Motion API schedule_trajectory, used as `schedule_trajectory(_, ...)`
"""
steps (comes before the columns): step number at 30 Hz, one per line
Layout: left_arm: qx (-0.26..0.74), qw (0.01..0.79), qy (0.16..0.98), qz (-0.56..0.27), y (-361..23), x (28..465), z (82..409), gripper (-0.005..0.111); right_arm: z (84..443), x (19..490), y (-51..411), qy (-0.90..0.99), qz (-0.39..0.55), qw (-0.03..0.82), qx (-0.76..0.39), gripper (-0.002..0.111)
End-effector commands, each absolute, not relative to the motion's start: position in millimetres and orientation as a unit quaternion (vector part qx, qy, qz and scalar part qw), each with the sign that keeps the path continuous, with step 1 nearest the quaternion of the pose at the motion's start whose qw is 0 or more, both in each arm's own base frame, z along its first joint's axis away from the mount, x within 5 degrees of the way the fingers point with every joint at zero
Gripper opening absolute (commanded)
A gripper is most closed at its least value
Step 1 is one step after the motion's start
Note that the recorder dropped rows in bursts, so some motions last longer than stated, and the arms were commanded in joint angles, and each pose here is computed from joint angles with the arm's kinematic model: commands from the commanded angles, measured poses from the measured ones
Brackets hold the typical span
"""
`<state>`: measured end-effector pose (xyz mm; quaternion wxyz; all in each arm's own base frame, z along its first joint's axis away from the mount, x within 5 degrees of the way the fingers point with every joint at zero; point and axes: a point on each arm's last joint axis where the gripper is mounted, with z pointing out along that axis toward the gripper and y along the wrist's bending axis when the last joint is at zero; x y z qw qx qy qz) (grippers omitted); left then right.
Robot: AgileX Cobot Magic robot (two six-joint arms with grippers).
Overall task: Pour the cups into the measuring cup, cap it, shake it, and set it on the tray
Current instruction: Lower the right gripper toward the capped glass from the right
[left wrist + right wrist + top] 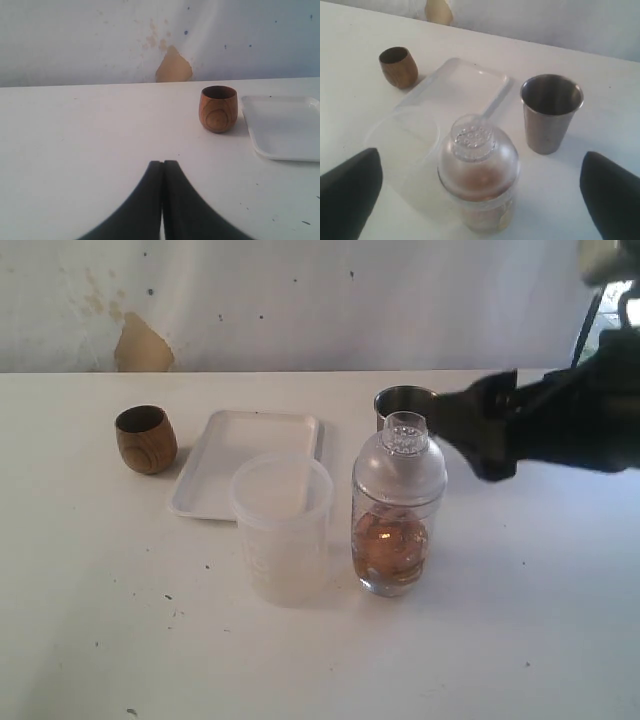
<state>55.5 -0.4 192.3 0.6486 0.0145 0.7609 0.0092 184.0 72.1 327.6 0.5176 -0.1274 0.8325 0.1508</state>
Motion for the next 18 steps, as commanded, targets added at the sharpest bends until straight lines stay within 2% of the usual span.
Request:
schedule_trajectory(1, 0.013, 0.652, 0.758, 0.008, 0, 55, 192, 0.0, 286, 172, 82, 0.822, 0.153, 0.524, -0.163, 0.105)
schedule_trajectory(3, 0.013, 0.652, 0.758, 0.008, 0, 55, 192, 0.0, 268, 165, 86, 0.817, 0.152, 0.529, -0.175, 0.105)
schedule_trajectory(10, 0.013, 0.652, 0.758, 0.008, 0, 55, 192, 0.0, 237, 161, 89, 0.801, 0.136, 0.554, -0.181, 0.105)
schedule_trajectory(18, 0.013, 0.652, 0.758, 0.008, 0, 55, 192, 0.0, 196, 178, 101, 0.81, 0.11, 0.546, -0.182, 0.105)
